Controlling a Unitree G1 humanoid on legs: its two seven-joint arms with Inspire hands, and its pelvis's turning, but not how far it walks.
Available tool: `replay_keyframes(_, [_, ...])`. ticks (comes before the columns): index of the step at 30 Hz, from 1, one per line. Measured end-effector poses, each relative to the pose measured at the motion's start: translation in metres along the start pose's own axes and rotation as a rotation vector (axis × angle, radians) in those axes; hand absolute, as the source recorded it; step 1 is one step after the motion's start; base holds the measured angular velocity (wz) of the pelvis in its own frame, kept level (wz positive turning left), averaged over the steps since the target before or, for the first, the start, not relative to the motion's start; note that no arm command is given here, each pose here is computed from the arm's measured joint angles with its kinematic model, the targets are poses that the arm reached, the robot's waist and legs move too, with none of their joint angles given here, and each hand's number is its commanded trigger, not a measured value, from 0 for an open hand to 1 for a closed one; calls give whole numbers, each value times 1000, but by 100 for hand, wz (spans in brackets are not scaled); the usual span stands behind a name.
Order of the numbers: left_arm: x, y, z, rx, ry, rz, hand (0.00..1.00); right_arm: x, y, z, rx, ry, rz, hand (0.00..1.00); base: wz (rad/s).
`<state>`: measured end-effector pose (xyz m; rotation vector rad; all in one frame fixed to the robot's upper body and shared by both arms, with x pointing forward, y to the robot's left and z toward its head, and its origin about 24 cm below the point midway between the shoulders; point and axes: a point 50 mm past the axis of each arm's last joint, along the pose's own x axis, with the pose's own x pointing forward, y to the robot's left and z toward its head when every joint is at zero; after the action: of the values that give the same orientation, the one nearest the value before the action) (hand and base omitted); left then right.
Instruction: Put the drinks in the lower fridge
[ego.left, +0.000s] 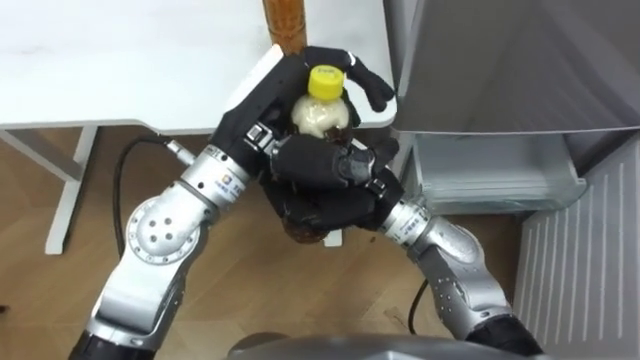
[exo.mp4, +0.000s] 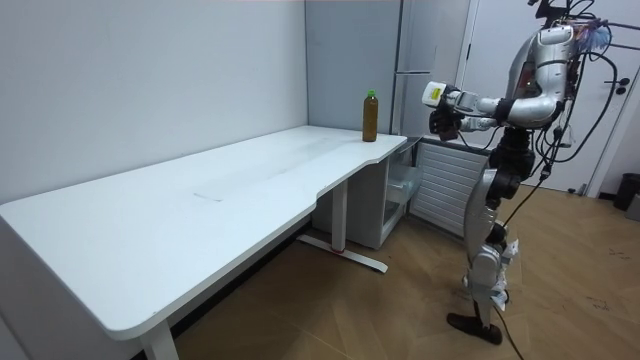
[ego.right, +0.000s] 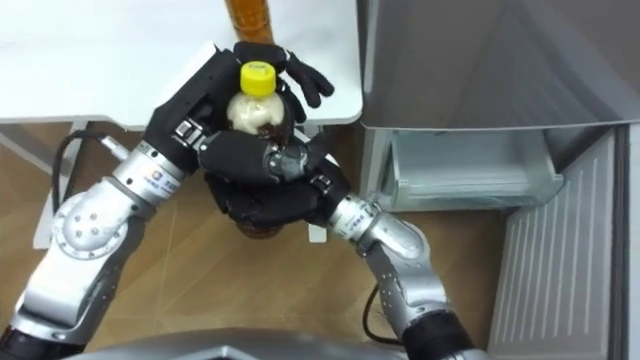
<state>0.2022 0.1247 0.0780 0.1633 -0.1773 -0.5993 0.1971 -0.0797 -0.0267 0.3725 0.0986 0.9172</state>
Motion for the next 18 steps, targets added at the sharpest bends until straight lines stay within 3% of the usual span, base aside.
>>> replay_keyframes(18, [5,-8,-8,-78,26,6,100,-9,-4,6,14,81,-7,100,-3])
